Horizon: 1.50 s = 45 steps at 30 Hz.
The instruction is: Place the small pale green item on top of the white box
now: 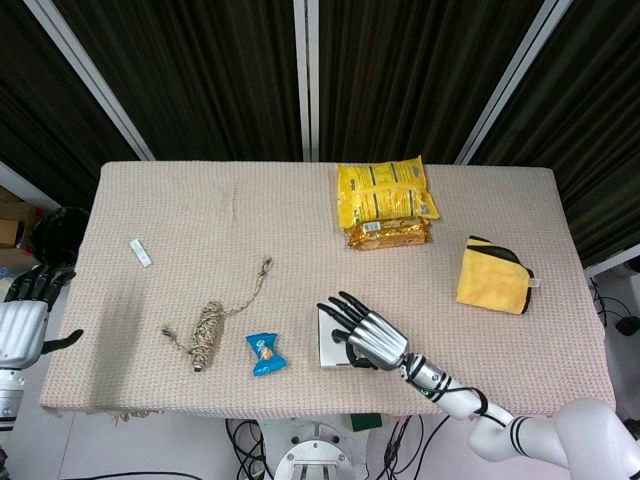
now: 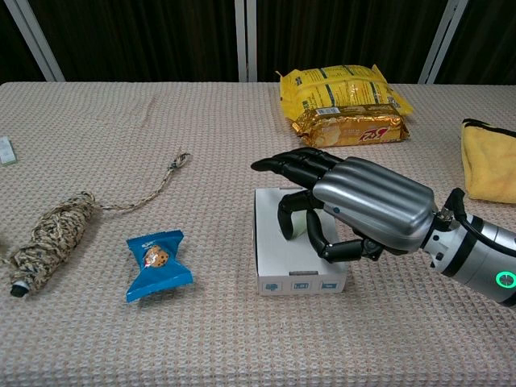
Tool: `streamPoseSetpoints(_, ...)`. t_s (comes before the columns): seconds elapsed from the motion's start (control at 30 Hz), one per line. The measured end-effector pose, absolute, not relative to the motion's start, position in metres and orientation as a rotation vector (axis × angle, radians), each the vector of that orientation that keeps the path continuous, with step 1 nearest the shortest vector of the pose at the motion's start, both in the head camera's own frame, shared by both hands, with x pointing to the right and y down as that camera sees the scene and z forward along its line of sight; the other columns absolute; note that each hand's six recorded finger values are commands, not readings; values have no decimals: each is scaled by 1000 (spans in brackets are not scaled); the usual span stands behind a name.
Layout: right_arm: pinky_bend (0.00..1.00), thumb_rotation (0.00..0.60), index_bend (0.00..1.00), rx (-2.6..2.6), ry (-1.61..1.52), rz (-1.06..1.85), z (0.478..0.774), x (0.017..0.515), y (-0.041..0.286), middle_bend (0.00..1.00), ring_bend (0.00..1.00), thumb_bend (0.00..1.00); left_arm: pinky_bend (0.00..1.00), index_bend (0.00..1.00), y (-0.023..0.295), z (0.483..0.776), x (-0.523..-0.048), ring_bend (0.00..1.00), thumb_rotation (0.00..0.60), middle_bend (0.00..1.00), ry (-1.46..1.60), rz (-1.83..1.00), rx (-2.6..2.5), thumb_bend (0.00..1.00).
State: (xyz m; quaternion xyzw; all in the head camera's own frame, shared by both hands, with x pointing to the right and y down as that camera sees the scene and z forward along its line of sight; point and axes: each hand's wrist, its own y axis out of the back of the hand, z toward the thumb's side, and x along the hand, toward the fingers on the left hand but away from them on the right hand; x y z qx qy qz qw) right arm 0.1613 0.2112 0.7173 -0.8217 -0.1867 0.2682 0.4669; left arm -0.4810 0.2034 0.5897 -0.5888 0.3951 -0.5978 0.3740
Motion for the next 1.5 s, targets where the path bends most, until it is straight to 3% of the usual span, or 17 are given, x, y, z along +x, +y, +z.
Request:
streamPoseSetpoints(0.73, 0, 319, 475, -2005, -515, 638, 712, 158, 200, 0, 0, 928, 135, 197, 204, 592, -482, 79, 600, 117, 1013, -1536, -1512, 63)
streamPoseSetpoints(1.1, 0, 320, 475, -2008, -467, 683, 725, 158, 207, 0, 0, 927, 135, 197, 204, 594, -486, 79, 600, 117, 1017, -1553, -1511, 63)
streamPoseSetpoints(1.5, 0, 319, 471, -2012, -507, 636, 714, 155, 203, 0, 0, 928, 135, 197, 204, 593, -485, 79, 600, 117, 1016, -1544, -1512, 63)
